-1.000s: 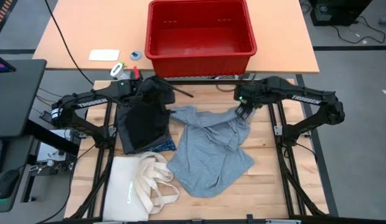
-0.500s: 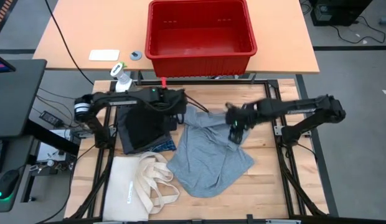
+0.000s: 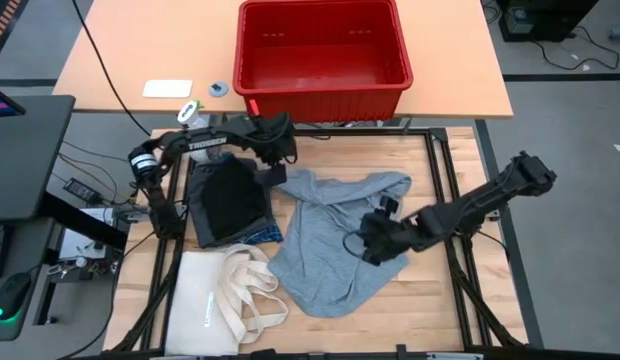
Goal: Fold Laundry from Bin
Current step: Fold the gray shirt
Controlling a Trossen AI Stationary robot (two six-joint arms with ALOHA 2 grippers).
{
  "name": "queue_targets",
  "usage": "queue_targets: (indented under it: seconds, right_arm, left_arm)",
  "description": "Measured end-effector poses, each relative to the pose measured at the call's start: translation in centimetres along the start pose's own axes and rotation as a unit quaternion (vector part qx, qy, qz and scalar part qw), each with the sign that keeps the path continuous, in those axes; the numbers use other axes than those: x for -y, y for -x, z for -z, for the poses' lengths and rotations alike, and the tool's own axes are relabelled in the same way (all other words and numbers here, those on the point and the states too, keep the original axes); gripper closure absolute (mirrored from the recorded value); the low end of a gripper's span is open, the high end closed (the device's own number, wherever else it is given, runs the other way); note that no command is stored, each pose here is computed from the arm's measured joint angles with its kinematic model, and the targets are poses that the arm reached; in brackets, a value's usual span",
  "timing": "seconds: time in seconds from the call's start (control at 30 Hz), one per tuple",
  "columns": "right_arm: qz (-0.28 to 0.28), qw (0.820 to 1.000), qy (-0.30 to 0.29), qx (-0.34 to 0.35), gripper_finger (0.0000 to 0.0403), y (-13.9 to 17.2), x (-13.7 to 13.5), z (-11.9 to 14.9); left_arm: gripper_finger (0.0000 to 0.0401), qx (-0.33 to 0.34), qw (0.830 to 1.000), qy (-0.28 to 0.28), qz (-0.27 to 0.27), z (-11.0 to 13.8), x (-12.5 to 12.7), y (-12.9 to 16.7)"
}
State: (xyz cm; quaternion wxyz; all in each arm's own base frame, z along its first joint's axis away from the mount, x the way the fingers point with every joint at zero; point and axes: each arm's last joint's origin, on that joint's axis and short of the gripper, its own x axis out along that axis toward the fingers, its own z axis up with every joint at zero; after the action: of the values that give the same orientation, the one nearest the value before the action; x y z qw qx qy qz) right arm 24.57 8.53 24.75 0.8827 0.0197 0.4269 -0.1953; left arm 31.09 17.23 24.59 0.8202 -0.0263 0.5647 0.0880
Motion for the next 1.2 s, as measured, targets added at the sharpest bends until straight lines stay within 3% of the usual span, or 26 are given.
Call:
queue_targets:
  seconds: [0.33, 0.6, 0.7, 0.83, 1.03, 1.13, 1.2]
  right_arm:
    - [0.038, 0.982, -0.032, 0.180, 0.0207, -1.5, -2.5, 3.1]
    - [0.025, 0.978, -0.016, 0.206, 0.0207, -1.1, -2.7, 4.0]
    - [0.022, 0.978, -0.012, 0.207, 0.0207, -0.9, -2.9, 4.1]
    - [0.021, 0.978, -0.006, 0.207, 0.0207, -0.8, -3.0, 4.2]
    - [0.017, 0.979, -0.002, 0.203, 0.0207, -0.6, -3.2, 4.5]
    - [0.008, 0.980, -0.006, 0.200, 0.0207, -0.6, -3.2, 4.5]
    - [-0.003, 0.980, -0.012, 0.199, 0.0207, -0.7, -3.2, 4.3]
  left_arm:
    - [0.0186, -0.095, 0.995, 0.002, 0.016, 0.8, -0.5, -5.9]
    - [0.0209, -0.121, 0.992, -0.008, -0.027, 1.0, -1.1, -7.2]
    - [0.0266, -0.117, 0.992, -0.043, -0.025, 0.8, -0.8, -7.2]
    - [0.0381, -0.109, 0.990, -0.084, -0.019, 0.3, 0.3, -7.2]
    - [0.0397, -0.048, 0.992, -0.099, -0.057, -0.9, 0.5, -3.0]
    - [0.0397, 0.058, 0.991, -0.067, -0.102, -2.2, -0.3, 1.1]
    - [0.0397, 0.142, 0.979, -0.018, -0.144, -2.9, -1.0, 3.7]
